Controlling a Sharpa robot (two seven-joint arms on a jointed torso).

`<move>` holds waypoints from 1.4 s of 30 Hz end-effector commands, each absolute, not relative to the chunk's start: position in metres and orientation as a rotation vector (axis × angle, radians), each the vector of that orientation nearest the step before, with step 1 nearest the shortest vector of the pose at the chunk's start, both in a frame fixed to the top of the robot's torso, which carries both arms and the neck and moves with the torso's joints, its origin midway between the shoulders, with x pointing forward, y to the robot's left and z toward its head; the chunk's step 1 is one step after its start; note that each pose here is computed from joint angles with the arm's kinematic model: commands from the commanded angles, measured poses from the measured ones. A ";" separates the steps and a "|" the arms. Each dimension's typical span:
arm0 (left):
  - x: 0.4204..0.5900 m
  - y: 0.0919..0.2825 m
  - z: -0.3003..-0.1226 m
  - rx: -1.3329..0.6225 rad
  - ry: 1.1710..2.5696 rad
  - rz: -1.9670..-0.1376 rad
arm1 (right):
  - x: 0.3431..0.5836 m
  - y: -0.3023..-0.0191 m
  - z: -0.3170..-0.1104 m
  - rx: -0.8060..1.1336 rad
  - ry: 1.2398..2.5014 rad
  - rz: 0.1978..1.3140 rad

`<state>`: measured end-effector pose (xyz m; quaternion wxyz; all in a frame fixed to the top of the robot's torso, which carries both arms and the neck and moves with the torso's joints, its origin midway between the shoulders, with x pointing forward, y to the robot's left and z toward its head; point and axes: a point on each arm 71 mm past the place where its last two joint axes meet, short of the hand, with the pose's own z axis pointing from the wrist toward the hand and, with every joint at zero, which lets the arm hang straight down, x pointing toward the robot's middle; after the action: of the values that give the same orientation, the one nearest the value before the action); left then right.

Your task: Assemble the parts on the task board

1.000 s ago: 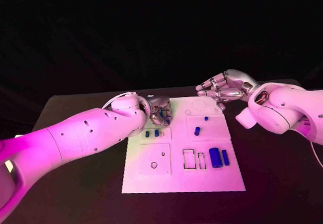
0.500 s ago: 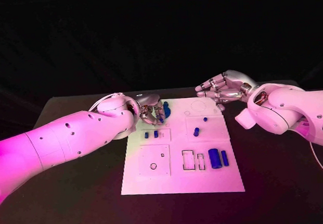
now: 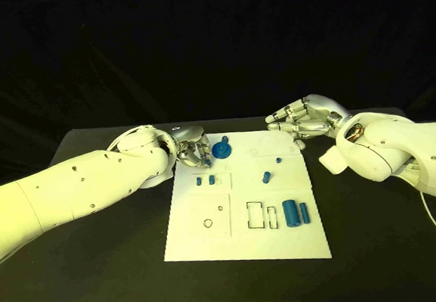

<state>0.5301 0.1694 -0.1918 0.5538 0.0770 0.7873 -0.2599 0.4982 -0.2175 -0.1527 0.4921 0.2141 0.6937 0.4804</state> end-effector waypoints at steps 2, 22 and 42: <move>0.530 0.171 -0.191 0.165 1.868 -0.620 | 0.497 -0.216 -0.153 0.507 1.689 1.178; 0.531 0.169 -0.195 0.172 1.905 -0.603 | 0.497 -0.216 -0.154 0.507 1.691 1.180; 0.533 0.169 -0.199 0.179 1.924 -0.584 | 0.497 -0.215 -0.155 0.505 1.693 1.181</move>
<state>0.5332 0.1701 -0.1976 0.5390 0.0706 0.8021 -0.2474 0.4979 -0.2169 -0.1545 0.4906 0.2145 0.6946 0.4804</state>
